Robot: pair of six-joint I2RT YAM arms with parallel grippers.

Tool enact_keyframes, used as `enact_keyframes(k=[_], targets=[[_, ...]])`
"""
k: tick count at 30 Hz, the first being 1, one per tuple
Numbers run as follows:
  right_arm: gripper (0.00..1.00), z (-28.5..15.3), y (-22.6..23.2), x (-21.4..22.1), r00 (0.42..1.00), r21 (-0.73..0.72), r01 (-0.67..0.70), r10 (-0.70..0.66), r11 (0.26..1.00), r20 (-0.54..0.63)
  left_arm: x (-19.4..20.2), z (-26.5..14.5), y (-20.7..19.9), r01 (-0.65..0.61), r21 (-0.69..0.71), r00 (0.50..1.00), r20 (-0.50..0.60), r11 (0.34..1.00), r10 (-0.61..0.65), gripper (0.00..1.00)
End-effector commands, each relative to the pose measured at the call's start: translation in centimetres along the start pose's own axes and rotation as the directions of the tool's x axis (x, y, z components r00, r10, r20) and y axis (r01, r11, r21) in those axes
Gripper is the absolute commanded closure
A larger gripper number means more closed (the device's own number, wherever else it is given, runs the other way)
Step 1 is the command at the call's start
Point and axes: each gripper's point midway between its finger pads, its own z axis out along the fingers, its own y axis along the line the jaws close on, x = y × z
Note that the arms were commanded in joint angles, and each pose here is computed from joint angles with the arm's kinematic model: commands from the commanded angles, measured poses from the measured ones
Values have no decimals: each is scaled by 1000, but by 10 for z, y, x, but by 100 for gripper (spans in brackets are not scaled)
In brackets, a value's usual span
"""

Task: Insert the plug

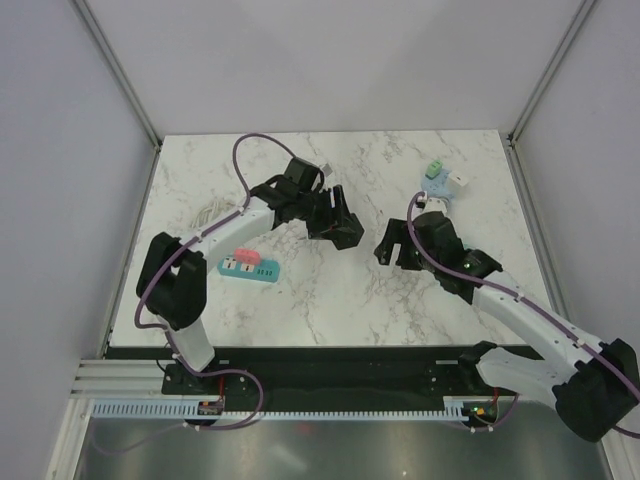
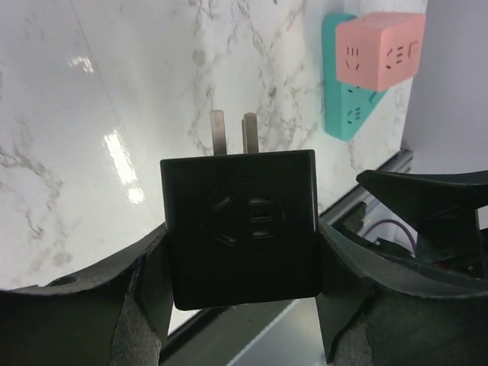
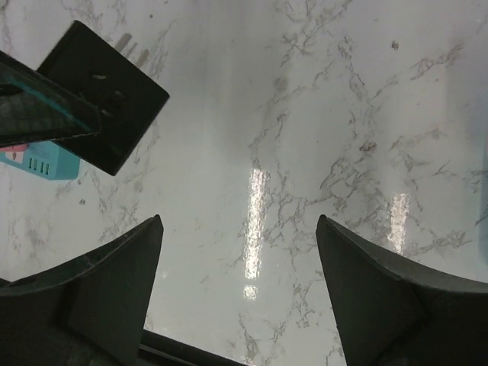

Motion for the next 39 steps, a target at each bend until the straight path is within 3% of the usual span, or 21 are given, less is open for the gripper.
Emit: enact_keyframes(k=[1,5,10,15,21,28,33,36,37,39], targets=[[11,-14,13,-39,962,4,76,-75,997,264,-4,-34,-57,73,228,997,0,971,-75,98],[14,-33,36,-43,901,-32,235,-205,972,382,-9,-53,-84,143,308,989,-9,940,-148,98],[11,-37,47,-46,912,-59,214,-178,975,369,-10,-56,-87,108,329,994,-5,938,-112,98],[2,-42,84,-23,920,-295,296,-189,909,343,23,-58,-100,129,468,982,-181,874,-48,98],[2,-51,84,-39,865,-289,342,-180,894,468,36,-73,-105,103,513,981,-195,852,-1,98],[3,-53,100,-40,846,-319,428,-250,846,471,45,-85,-107,98,533,978,-207,841,17,97],[16,-53,105,-35,853,-360,422,-231,832,468,47,-91,-107,92,537,980,-200,838,21,90],[33,-58,106,-36,847,-374,422,-213,826,486,49,-94,-108,89,541,980,-197,837,24,78],[46,-61,106,-38,845,-379,420,-203,825,495,49,-96,-108,83,544,981,-193,835,29,73],[59,-64,107,-36,842,-390,425,-197,817,503,50,-96,-108,79,545,981,-193,834,33,67]])
